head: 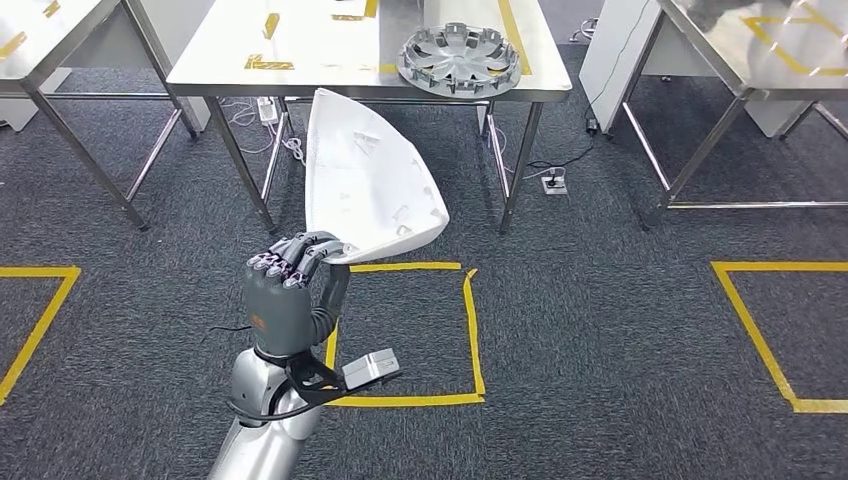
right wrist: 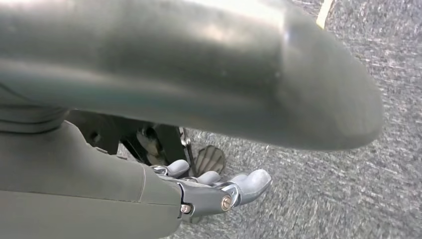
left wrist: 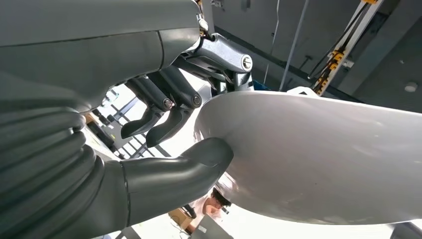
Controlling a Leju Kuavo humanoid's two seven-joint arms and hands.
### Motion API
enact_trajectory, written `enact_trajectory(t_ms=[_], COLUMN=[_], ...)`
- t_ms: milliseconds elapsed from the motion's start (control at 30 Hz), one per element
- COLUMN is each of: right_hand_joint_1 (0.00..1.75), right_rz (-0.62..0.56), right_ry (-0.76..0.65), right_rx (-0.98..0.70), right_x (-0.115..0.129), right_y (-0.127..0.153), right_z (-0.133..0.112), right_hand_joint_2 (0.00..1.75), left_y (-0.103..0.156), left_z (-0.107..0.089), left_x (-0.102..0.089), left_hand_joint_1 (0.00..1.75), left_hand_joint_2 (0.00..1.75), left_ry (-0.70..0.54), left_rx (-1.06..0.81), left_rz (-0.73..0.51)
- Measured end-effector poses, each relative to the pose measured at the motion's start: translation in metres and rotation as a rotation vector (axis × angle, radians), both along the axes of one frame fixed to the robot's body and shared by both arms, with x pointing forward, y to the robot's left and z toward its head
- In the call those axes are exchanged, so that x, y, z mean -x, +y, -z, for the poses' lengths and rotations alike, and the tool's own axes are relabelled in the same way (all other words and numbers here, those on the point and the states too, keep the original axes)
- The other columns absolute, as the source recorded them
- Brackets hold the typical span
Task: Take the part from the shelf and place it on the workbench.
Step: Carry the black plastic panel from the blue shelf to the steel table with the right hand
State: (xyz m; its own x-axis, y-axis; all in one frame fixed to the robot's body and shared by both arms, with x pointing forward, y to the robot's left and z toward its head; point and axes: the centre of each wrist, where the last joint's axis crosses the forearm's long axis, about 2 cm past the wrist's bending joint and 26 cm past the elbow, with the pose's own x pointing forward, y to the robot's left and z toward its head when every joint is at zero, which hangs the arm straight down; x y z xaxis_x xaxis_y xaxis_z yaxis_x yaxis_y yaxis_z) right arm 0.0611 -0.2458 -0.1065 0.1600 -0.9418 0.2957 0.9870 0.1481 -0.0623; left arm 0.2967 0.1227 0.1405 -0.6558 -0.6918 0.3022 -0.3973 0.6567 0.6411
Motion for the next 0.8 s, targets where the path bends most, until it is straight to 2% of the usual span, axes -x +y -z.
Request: enact_trajectory(t_ms=[800], right_hand_joint_1=[0.00], right_rz=[0.000], right_ry=[-0.001], right_rx=[-0.004], right_x=[0.0010], right_y=[0.0002], right_z=[0.0001], right_hand_joint_2=[0.00], left_y=[0.0020], left_z=[0.0019], left_x=[-0.0002], left_hand_joint_1=[1.75], left_hand_joint_2=[1.75], left_ry=[0.010], left_rx=[-0.008], left_rz=[-0.013])
